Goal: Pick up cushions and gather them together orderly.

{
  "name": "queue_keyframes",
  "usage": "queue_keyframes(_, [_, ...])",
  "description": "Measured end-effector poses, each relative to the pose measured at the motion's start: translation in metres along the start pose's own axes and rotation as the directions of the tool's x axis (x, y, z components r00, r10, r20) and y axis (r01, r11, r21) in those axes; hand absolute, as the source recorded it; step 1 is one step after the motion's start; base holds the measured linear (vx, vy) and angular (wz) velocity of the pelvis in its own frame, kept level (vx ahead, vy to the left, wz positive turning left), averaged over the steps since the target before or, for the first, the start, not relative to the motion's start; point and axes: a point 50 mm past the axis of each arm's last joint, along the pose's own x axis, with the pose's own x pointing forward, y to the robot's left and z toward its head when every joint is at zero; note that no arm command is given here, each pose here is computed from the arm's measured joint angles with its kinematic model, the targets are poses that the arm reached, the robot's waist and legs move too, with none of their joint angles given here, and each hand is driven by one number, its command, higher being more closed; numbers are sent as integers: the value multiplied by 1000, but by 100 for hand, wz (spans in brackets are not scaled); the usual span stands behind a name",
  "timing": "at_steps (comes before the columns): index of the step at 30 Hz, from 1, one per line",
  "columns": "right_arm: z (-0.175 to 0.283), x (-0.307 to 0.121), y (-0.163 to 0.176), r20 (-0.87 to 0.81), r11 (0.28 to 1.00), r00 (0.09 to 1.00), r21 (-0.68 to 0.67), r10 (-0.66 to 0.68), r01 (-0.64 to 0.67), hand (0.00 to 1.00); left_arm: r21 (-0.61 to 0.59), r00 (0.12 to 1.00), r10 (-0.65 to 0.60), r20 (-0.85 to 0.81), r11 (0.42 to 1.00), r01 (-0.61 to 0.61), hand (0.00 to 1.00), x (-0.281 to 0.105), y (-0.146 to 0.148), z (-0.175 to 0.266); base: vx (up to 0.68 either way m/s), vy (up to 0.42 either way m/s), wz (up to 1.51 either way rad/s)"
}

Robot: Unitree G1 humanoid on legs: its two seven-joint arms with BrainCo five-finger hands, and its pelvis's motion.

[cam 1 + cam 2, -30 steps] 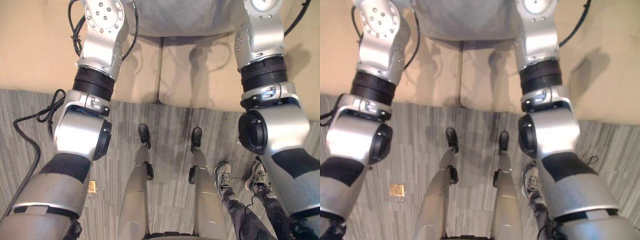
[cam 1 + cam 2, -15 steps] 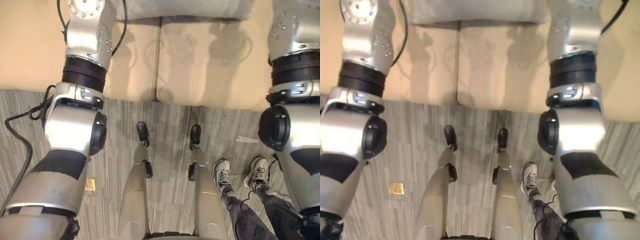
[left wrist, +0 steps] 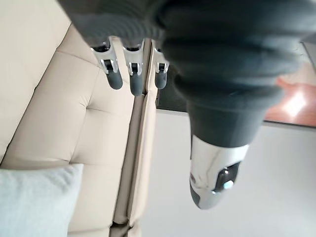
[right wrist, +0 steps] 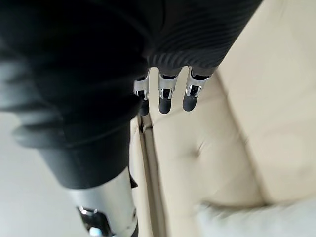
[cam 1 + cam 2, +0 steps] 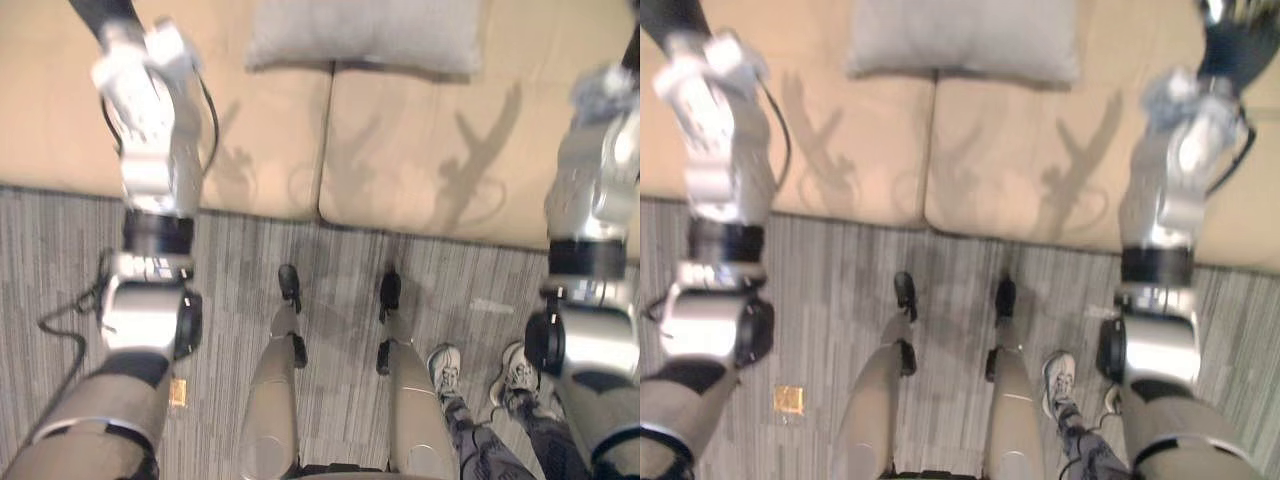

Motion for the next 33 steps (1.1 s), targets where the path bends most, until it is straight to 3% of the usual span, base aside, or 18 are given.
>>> queue_keyframes(4, [-50,-91,-43,-235,986,971,-169,-34,-6,0,35,945,-13,-328,999,25,0,-106,26,-56,84,-44,17])
queue_keyframes(7, [-68,-139,-59,-373,974,927,-221,-49,-38,0,65,880,-41,-474,995,81,0,-158,38,-67,66,-38,13])
queue_keyframes(11, [-90,-208,-77,-591,953,805,-271,-52,-137,0,192,754,-2,-657,967,170,0,-226,68,-74,70,-32,-2])
queue_keyframes(13, [-101,-240,-92,-701,938,708,-296,-85,-180,0,237,646,45,-762,948,213,0,-260,85,-86,82,-22,-9])
queue_keyframes(17, [-117,-292,-116,-843,905,510,-341,-174,-255,0,310,332,217,-918,915,257,0,-335,125,-106,32,-9,-4])
queue_keyframes(21, [-124,-339,-132,-913,888,323,-350,-251,-299,0,336,47,339,-940,888,314,0,-400,155,-100,27,-5,-2])
queue_keyframes(24, [-125,-366,-139,-936,888,207,-338,-284,-311,0,343,-10,368,-930,876,340,0,-409,164,-98,13,8,-4])
queue_keyframes(27, [-125,-375,-140,-940,890,166,-336,-298,-308,0,336,-42,375,-926,870,360,0,-415,168,-96,38,27,-10])
queue_keyframes(33, [-138,-364,-120,-955,900,191,-281,-227,-334,0,305,-36,349,-936,860,409,0,-408,163,-104,9,14,-21])
